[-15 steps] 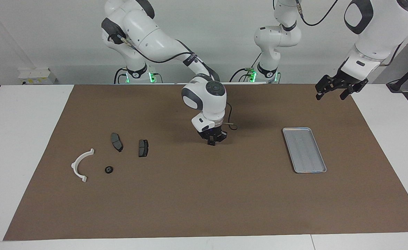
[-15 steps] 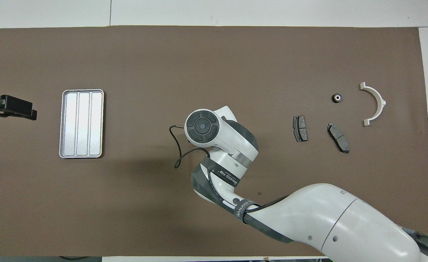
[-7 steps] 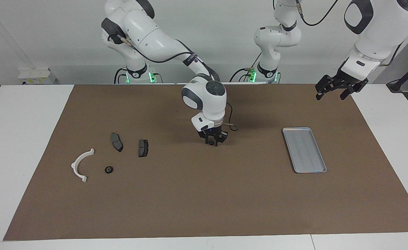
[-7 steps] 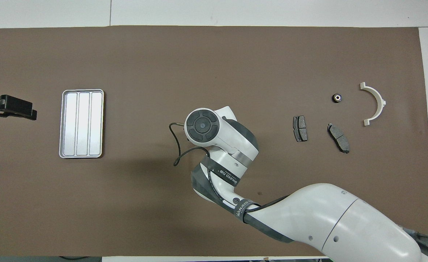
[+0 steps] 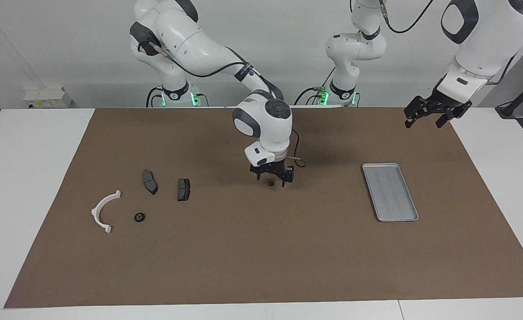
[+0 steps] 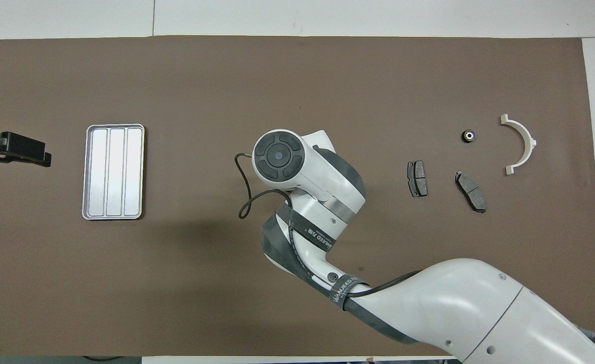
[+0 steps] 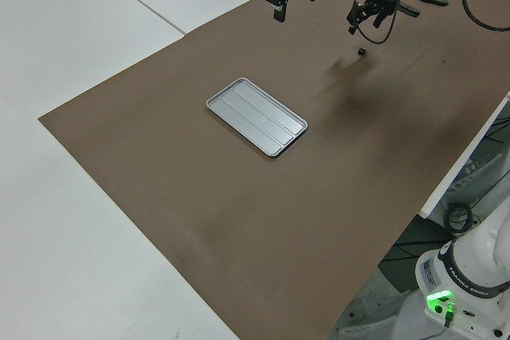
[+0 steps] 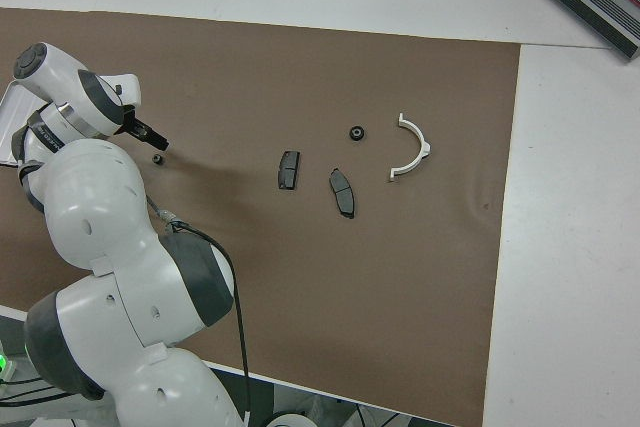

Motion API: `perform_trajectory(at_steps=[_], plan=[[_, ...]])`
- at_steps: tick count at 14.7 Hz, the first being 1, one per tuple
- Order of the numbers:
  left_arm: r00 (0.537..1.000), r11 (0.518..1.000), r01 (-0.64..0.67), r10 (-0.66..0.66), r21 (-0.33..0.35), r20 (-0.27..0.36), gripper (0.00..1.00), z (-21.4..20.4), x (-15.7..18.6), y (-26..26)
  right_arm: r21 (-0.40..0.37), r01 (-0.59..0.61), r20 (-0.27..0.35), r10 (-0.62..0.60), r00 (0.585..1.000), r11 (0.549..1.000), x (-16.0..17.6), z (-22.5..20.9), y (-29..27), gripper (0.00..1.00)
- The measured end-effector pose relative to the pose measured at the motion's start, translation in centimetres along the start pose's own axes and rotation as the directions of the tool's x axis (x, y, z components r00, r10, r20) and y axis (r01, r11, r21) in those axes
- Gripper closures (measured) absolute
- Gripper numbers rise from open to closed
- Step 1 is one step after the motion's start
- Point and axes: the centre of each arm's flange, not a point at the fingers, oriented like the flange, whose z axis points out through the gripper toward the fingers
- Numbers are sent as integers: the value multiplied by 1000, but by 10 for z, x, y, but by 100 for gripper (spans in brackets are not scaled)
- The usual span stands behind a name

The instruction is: Pick bearing gear from pile to tray

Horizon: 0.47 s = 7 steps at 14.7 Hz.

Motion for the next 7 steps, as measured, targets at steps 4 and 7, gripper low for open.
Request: perform_trajectory(at_steps=[4, 7], plan=[[1000, 1000, 0, 0, 0, 0, 0, 0, 0, 0, -44, -23, -39, 21, 999, 999, 22, -56, 25, 0], [1000, 1000, 0, 0, 0, 0, 0, 0, 0, 0, -64, 16, -36, -19, 999, 998, 44, -89, 54, 0]])
